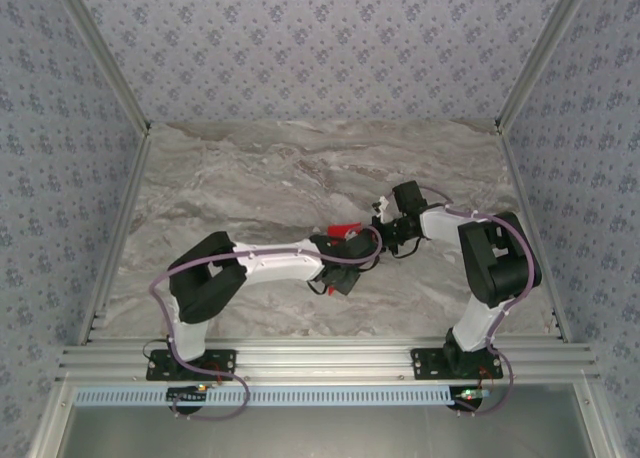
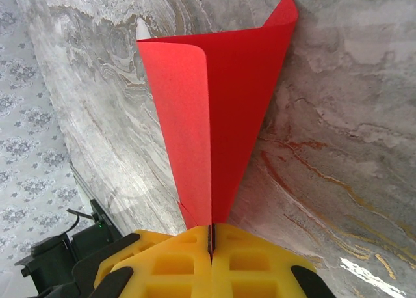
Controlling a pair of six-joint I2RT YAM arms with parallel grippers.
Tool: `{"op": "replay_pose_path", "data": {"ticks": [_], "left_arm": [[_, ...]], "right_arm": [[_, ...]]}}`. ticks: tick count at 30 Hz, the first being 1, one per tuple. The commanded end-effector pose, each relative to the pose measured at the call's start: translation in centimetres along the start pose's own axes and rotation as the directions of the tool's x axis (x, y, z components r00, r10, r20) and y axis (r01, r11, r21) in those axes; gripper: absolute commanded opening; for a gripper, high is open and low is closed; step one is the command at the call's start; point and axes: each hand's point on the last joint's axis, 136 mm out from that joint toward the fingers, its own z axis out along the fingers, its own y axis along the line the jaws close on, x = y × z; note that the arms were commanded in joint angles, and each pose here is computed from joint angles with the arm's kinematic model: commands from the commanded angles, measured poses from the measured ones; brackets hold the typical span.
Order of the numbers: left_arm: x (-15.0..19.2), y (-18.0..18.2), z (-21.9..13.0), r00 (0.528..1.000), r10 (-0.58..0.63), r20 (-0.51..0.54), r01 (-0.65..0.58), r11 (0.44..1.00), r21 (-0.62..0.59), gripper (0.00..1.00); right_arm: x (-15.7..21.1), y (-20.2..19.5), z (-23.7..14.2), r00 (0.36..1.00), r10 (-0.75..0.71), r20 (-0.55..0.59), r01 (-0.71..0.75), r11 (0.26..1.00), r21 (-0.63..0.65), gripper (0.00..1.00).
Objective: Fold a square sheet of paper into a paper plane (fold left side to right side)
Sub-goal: Fold the wing for the fifth time at the center of the table.
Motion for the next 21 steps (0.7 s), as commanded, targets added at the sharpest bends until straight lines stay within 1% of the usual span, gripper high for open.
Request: {"op": "replay_pose_path", "data": {"ticks": [1,10,18,21], "left_arm": [[-0.24,0.08,-0.05,1.0,0.025,-0.004,-0.025,0.999,-0.036,0.45],[-0.19,-0.16,0.06,1.0,0.03,-0.005,-0.03,0.999,-0.034,0.29],[-0.19,-0.4,0.22,1.0,0.027,-0.005,-0.027,0.999,-0.019,0.22],[-0.31,-0.51,-0.04,1.0,0.029,0.002,-0.029,1.0,-0.012,0.16]], "right_arm": [[-0.07,0.33,0.39,1.0,0.021,-0.023,-0.021,1.0,-0.004,0.0],[0.07,-0.01,0.74,0.999,0.023,-0.033,-0.022,1.0,0.013,0.0],[-0.09,-0.19,0.53,1.0,0.011,-0.026,-0.01,0.999,0.039,0.02],[-0.39,-0.17,0.2,1.0,0.0,-0.011,0.001,0.999,0.043,0.04]]}}
